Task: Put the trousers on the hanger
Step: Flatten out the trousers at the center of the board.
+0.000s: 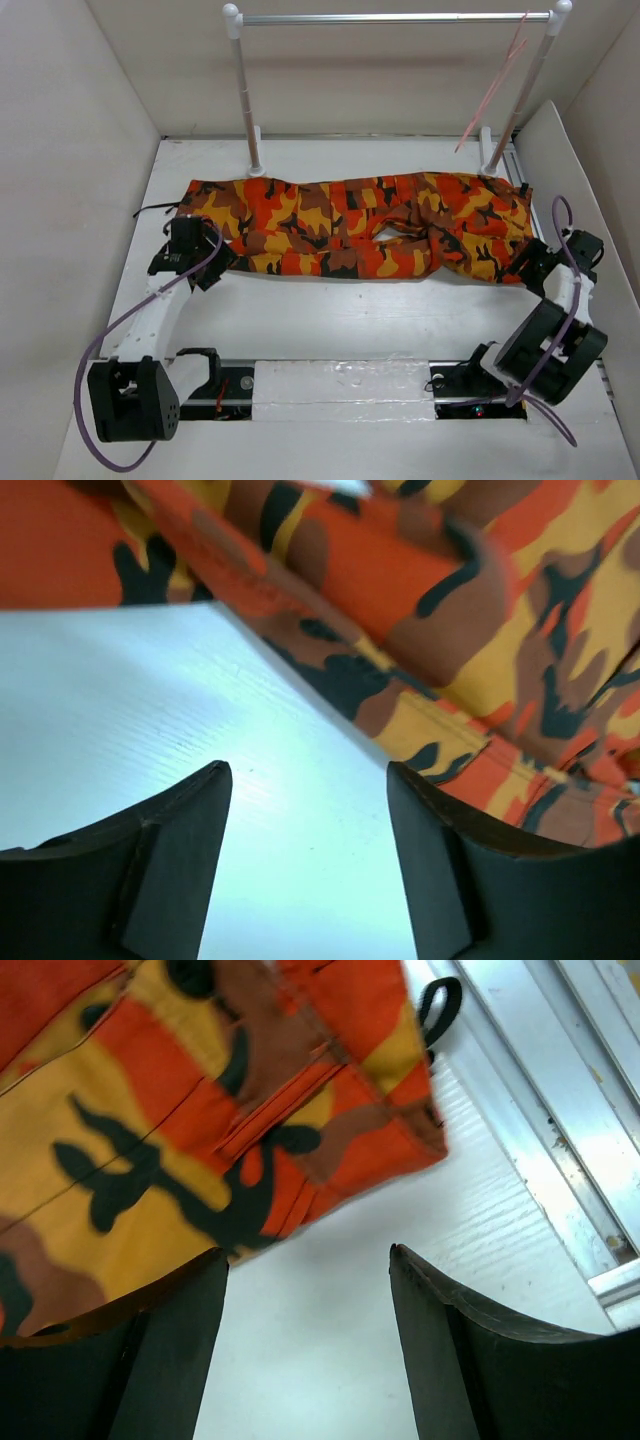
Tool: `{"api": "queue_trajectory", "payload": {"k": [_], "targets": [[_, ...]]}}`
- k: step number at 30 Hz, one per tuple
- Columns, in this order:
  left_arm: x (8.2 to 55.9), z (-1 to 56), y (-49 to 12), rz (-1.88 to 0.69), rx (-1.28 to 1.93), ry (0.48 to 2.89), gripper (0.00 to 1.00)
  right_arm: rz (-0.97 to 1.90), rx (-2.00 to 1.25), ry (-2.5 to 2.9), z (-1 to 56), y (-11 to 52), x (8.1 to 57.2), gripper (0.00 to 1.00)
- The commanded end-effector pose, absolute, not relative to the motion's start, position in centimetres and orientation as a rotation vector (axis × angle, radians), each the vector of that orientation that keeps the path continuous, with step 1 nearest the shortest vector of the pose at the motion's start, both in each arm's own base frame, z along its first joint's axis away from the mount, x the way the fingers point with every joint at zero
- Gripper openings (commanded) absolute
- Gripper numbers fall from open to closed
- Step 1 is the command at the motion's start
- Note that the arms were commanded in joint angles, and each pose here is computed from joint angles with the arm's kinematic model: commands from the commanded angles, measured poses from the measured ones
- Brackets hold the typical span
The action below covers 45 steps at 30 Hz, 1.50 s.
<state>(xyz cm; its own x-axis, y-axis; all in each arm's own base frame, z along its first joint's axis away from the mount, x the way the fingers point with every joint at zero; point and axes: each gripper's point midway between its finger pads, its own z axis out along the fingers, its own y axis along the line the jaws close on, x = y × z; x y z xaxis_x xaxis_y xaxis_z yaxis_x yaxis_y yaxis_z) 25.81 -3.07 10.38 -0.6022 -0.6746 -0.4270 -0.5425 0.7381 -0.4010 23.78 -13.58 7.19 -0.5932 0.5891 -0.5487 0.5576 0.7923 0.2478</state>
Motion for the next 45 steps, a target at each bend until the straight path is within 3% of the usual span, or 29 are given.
{"api": "queue_trajectory", "payload": {"k": [1, 10, 13, 14, 16, 17, 19, 27, 38, 45], "targets": [[27.4, 9.6, -5.3, -0.507, -0.868, 2.336, 0.61, 0.052, 0.900, 2.260, 6.9, -16.3, 26.5, 0.71], [29.1, 3.7, -5.8, -0.442, -0.900, 2.438, 0.62, 0.026, 0.913, 2.348, 4.7, -17.8, 28.1, 0.63], [30.6, 3.4, -5.5, -0.420, -0.910, 2.431, 0.52, 0.030, 0.909, 2.373, 4.1, -18.2, 28.4, 0.34], [31.4, 4.0, -5.4, -0.422, -0.908, 2.405, 0.47, 0.033, 0.889, 2.377, 4.2, -18.4, 28.8, 0.15], [32.8, 4.6, -5.0, -0.404, -0.899, 2.358, 0.26, 0.047, 0.875, 2.405, 3.8, -18.5, 29.0, 0.00], [33.7, 5.4, -4.9, -0.405, -0.892, 2.335, 0.00, 0.044, 0.850, 2.418, 4.3, -18.7, 29.2, 0.00], [34.1, 5.6, -4.4, -0.360, -0.898, 2.353, 0.00, 0.014, 0.823, 2.406, 6.2, -18.8, 29.4, 0.00], [34.9, 17.2, -4.2, -0.441, -0.808, 2.105, 0.00, -0.397, 0.583, 2.217, 22.1, -21.1, 32.3, 0.00], [30.5, 23.1, -2.5, -0.362, -0.683, 2.089, 0.00, -0.432, 0.488, 2.436, 25.1, -21.3, 32.1, 0.00], [26.4, 21.7, -2.9, -0.321, -0.644, 2.195, 0.00, -0.401, 0.391, 2.627, 24.0, -19.7, 29.4, 0.00]]}}
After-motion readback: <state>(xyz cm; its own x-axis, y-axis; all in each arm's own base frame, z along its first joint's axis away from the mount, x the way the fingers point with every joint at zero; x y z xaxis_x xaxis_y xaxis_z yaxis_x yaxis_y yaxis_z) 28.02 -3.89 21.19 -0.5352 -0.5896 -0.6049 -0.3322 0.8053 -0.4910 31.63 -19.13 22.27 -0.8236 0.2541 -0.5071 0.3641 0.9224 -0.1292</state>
